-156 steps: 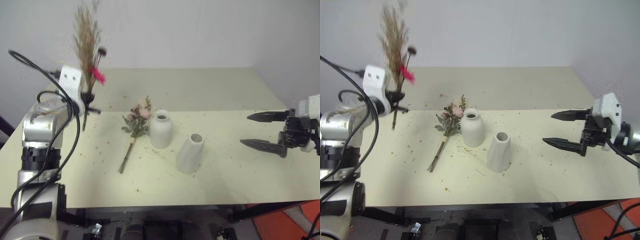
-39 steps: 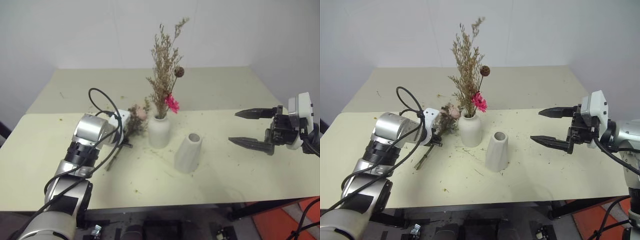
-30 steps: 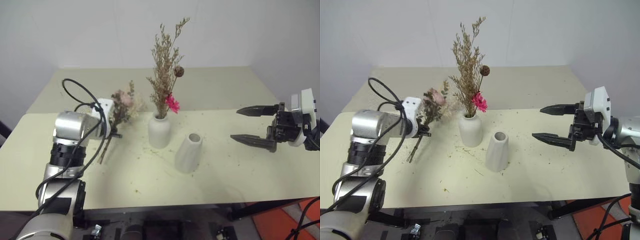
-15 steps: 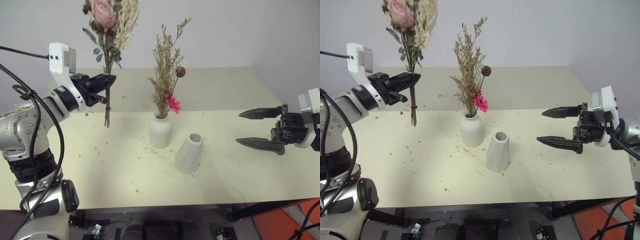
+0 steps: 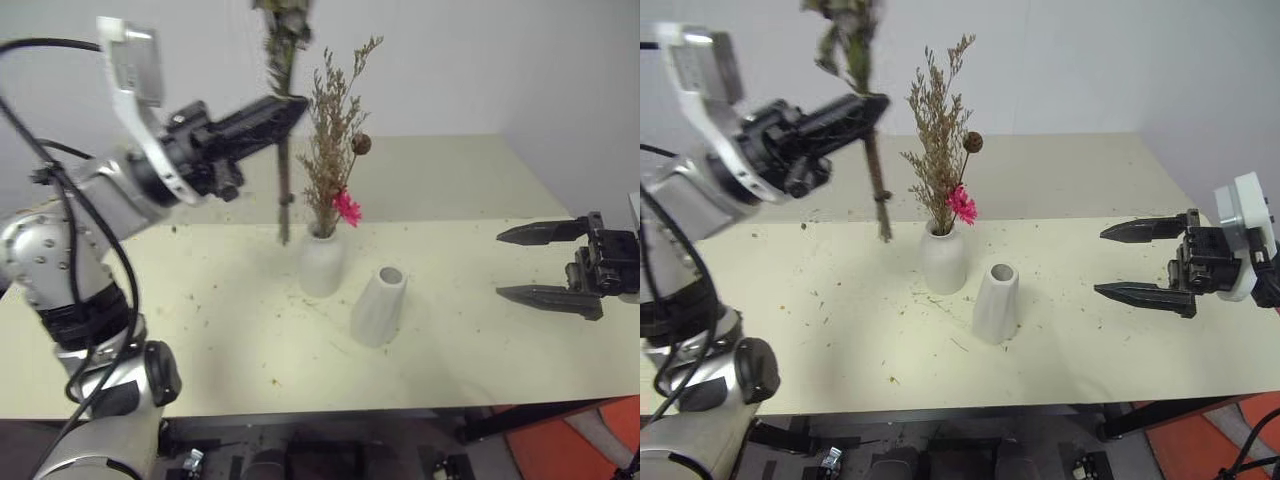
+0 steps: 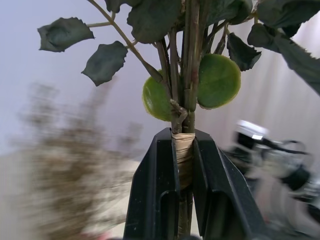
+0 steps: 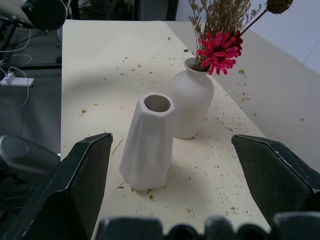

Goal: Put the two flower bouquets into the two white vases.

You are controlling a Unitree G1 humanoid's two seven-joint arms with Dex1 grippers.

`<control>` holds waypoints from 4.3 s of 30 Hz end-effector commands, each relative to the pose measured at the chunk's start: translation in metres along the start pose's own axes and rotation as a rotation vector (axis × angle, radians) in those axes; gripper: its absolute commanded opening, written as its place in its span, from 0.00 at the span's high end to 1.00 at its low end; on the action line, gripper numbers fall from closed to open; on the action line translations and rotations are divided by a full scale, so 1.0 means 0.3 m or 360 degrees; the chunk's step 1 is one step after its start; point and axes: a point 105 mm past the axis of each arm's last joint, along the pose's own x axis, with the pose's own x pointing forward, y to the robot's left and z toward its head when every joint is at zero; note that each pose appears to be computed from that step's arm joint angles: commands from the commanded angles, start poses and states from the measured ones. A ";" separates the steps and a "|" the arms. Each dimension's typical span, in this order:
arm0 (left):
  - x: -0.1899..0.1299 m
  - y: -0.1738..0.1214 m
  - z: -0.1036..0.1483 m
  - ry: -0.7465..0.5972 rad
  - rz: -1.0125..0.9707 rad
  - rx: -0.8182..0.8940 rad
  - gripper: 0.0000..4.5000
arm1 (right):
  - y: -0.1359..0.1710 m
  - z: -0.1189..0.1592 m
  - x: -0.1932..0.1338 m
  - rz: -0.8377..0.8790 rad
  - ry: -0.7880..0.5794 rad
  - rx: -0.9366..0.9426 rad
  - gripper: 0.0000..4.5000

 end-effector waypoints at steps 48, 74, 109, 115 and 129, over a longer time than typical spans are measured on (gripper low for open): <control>0.188 0.030 -0.381 0.0219 -0.0031 0.0020 0.33 | 0.028 0.014 -0.057 -0.0178 0.0012 -0.0034 0.00; 0.133 0.014 -0.427 0.0361 -0.0024 -0.0084 0.00 | 0.027 -0.005 -0.034 -0.0172 0.0005 -0.0015 0.00; -0.162 0.000 -0.253 0.0362 0.0070 0.0143 0.00 | 0.024 -0.017 -0.034 -0.0192 0.0007 0.0006 0.00; -0.362 0.007 -0.156 0.0513 0.0327 0.0323 0.00 | 0.012 -0.029 -0.047 -0.0199 0.0029 0.0022 0.00; -0.594 0.049 -0.081 0.0701 0.0726 0.0500 0.00 | 0.000 -0.054 -0.090 -0.0267 0.0097 0.0061 0.00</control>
